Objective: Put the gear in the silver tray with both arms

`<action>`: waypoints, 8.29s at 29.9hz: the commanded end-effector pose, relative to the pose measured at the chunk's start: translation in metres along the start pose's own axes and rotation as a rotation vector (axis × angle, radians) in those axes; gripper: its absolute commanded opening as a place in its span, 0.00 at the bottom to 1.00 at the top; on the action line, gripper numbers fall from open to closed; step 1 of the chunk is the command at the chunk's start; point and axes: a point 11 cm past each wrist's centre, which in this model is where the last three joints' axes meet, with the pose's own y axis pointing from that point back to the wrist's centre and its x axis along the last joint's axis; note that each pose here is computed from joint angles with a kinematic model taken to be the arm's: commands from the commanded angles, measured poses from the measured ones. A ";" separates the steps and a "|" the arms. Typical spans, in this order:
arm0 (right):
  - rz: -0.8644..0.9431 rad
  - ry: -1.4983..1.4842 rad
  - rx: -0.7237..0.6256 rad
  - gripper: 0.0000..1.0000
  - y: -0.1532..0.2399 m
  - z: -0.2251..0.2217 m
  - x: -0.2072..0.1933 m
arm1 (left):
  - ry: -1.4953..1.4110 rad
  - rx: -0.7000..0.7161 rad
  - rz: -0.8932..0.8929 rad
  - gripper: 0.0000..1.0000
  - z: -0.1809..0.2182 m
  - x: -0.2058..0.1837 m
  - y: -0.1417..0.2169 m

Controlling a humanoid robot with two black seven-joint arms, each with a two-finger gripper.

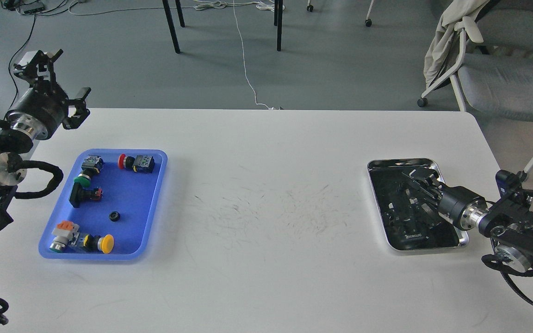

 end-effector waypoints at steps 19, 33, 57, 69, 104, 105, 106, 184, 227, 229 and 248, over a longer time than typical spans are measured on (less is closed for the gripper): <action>-0.014 0.060 0.035 0.71 0.000 -0.029 0.029 | -0.014 0.017 0.005 0.98 -0.002 0.004 0.003; -0.181 0.198 -0.031 0.71 0.006 -0.044 0.041 | -0.013 0.077 0.030 0.98 -0.019 0.019 0.019; -0.052 0.121 0.227 0.84 0.017 -0.134 0.074 | -0.009 0.062 -0.061 0.98 0.005 -0.006 0.005; 0.126 -0.220 0.362 0.87 0.021 -0.158 0.102 | -0.024 0.045 -0.127 0.98 0.024 -0.027 -0.005; 0.322 -0.592 0.451 0.92 0.010 -0.149 0.100 | -1.045 0.408 -0.616 0.98 0.032 -0.066 0.120; 0.320 -0.593 0.451 0.92 0.010 -0.150 0.099 | -1.090 0.401 -0.628 0.98 0.026 -0.070 0.122; 0.319 -0.593 0.452 0.92 0.010 -0.150 0.099 | -1.141 0.387 -0.628 0.98 0.024 -0.069 0.123; 0.368 -0.580 0.409 0.93 0.013 -0.134 0.101 | -1.790 0.444 -0.961 0.38 -0.120 0.005 0.154; 0.374 -0.572 0.389 0.93 0.014 -0.123 0.097 | -1.957 0.008 -1.247 0.11 -0.023 -0.159 0.103; 0.376 -0.572 0.390 0.93 0.014 -0.123 0.098 | -1.955 -0.033 -1.282 0.11 -0.023 -0.179 0.099; 0.407 -0.561 0.371 0.93 0.015 -0.116 0.103 | -1.823 -0.215 -1.570 0.11 -0.137 -0.336 0.074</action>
